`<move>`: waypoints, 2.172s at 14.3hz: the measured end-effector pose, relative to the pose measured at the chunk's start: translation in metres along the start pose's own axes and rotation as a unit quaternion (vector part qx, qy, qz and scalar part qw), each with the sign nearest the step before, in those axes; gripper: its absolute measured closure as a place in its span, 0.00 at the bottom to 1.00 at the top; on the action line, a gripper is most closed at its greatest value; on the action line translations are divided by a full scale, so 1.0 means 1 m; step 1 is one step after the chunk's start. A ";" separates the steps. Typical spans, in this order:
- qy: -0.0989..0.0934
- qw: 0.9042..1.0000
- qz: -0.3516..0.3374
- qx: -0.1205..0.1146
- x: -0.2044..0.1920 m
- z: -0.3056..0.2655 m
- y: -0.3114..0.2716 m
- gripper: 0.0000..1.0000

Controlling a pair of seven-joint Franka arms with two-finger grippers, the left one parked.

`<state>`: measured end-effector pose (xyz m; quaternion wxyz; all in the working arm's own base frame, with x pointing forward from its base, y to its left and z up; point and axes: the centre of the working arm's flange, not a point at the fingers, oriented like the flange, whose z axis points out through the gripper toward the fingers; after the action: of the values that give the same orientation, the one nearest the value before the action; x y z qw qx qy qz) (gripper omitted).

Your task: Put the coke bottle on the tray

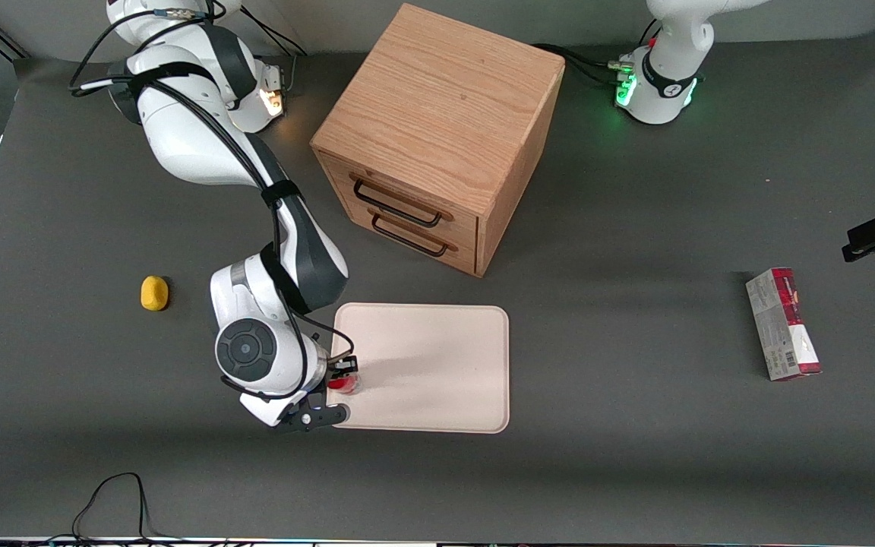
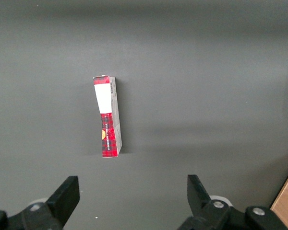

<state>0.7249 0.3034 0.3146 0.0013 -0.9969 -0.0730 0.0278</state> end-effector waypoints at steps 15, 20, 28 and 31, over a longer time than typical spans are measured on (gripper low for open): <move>-0.047 0.999 0.017 -0.019 -0.070 -0.191 0.040 0.00; -0.039 0.997 0.065 -0.010 -0.106 -0.236 0.110 0.00; -0.005 0.992 0.121 0.031 -0.205 -0.268 0.243 0.00; 0.006 0.992 0.125 0.031 -0.226 -0.278 0.265 0.00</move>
<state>0.5554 0.0087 0.6030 0.0295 -0.9978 0.0536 0.0244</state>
